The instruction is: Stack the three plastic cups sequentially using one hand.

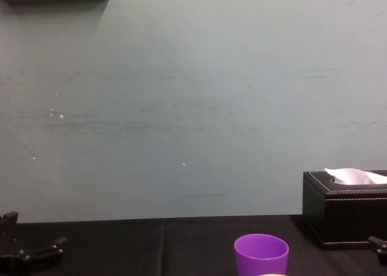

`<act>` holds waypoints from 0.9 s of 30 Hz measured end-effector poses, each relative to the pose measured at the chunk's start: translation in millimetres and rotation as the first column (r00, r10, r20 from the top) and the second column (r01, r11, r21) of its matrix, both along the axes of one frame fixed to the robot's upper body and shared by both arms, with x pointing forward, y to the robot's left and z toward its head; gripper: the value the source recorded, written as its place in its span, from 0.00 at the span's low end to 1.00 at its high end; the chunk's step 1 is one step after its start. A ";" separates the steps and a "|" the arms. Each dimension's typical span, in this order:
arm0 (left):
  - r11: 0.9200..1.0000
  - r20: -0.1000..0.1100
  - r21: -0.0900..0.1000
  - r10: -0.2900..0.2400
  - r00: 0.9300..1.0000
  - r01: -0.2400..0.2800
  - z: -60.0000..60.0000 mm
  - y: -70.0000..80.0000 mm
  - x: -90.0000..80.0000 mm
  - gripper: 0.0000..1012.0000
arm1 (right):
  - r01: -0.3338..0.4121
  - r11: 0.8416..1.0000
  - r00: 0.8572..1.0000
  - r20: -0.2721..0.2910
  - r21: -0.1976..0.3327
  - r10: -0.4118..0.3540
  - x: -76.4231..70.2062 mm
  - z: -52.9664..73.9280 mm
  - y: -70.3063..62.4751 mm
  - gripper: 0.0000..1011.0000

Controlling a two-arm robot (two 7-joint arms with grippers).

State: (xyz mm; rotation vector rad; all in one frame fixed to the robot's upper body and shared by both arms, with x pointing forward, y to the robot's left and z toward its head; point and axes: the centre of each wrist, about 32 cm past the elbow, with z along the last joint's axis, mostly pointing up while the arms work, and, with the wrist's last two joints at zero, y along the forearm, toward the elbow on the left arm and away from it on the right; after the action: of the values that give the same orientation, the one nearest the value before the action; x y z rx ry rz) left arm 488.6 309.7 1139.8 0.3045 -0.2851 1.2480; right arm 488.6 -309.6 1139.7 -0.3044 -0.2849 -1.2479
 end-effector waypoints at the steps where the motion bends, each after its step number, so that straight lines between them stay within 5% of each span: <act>1: 1.000 0.000 0.000 0.000 1.000 0.000 0.0 0.0 0.0 1.00 | 0.000 1.000 1.000 0.000 0.000 0.000 0.0 0.0 0.0 0.99; 27: 1.000 0.000 0.000 0.000 1.000 0.000 0.0 0.0 0.0 1.00 | 0.000 1.000 1.000 0.000 0.000 0.000 0.0 0.0 0.0 0.99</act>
State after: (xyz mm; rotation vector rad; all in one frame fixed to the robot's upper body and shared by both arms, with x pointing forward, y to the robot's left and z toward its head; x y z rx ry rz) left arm 488.6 309.7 1139.8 0.3045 -0.2851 1.2479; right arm 488.6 -309.7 1139.8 -0.3044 -0.2850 -1.2479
